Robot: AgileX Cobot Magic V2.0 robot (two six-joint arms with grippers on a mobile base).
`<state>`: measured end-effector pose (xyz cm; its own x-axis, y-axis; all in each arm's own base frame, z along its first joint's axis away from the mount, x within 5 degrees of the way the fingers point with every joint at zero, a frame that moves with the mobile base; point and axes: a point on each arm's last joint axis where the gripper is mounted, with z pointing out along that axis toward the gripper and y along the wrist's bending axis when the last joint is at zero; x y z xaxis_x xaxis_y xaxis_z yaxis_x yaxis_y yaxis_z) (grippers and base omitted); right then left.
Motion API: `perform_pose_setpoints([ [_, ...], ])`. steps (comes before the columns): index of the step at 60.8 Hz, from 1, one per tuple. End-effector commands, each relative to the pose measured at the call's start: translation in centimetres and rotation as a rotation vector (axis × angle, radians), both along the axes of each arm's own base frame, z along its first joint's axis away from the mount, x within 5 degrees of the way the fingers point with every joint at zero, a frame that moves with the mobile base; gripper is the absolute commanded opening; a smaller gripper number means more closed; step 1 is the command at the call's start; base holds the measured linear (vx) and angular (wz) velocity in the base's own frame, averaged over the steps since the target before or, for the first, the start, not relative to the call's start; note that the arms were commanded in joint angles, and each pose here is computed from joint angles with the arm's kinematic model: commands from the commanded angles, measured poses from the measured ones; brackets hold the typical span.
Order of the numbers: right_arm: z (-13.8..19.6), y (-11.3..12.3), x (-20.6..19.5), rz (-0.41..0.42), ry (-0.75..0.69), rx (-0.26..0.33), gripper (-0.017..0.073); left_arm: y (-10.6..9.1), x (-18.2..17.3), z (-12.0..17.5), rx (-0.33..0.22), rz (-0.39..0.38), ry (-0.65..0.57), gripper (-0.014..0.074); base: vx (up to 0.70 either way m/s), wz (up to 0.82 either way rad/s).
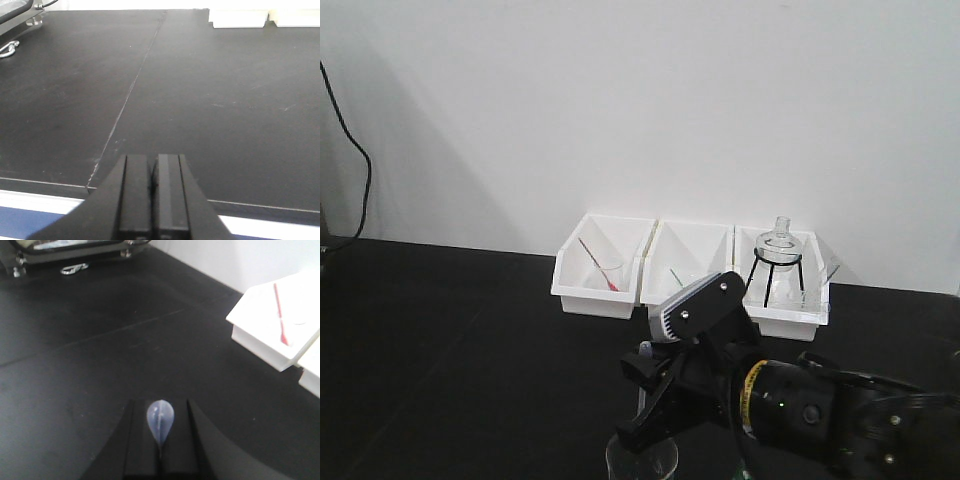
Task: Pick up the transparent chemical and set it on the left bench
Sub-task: 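Lower the pipette into the empty glass beaker and open the right gripper, then raise and withdraw the open right gripper from the beaker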
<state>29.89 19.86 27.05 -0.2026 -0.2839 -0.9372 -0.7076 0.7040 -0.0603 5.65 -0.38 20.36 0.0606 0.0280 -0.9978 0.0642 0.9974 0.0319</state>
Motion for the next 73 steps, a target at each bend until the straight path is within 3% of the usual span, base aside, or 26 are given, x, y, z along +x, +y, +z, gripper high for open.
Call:
perform_pose_setpoints([
  [1,1.4,0.8,0.6,0.032,-0.052,0.045,0.0015,0.0,-0.1,0.3,-0.014,-0.001,-0.081,-0.0003,0.00,0.00],
  [12,-0.9,1.4,1.5,0.039,0.003,0.027,0.0117,0.0,-0.1,0.3,-0.014,-0.001,-0.081,-0.0003,0.00,0.00],
  [30,-1.2,1.5,1.6,0.040,0.015,0.037,0.0505,0.0,-0.1,0.3,-0.014,-0.001,-0.081,-0.0003,0.00,0.00],
  [36,-0.9,1.5,1.5,0.039,0.010,0.043,0.0589,0.0,-0.1,0.3,-0.014,-0.001,-0.081,-0.0003,0.00,0.00],
  [45,2.3,0.6,0.3,-0.014,0.014,0.133,0.0589,0.0,-0.1,0.3,-0.014,-0.001,-0.081,-0.0003,0.00,0.00],
  [59,10.4,-2.0,-5.3,-0.119,-0.134,0.173,0.0528,0.0,-0.1,0.3,-0.014,-0.001,-0.081,-0.0003,0.00,0.00],
  [73,14.4,-4.3,-9.0,-0.163,-0.222,0.228,0.0498,0.0,-0.1,0.3,-0.014,-0.001,-0.081,-0.0003,0.00,0.00],
])
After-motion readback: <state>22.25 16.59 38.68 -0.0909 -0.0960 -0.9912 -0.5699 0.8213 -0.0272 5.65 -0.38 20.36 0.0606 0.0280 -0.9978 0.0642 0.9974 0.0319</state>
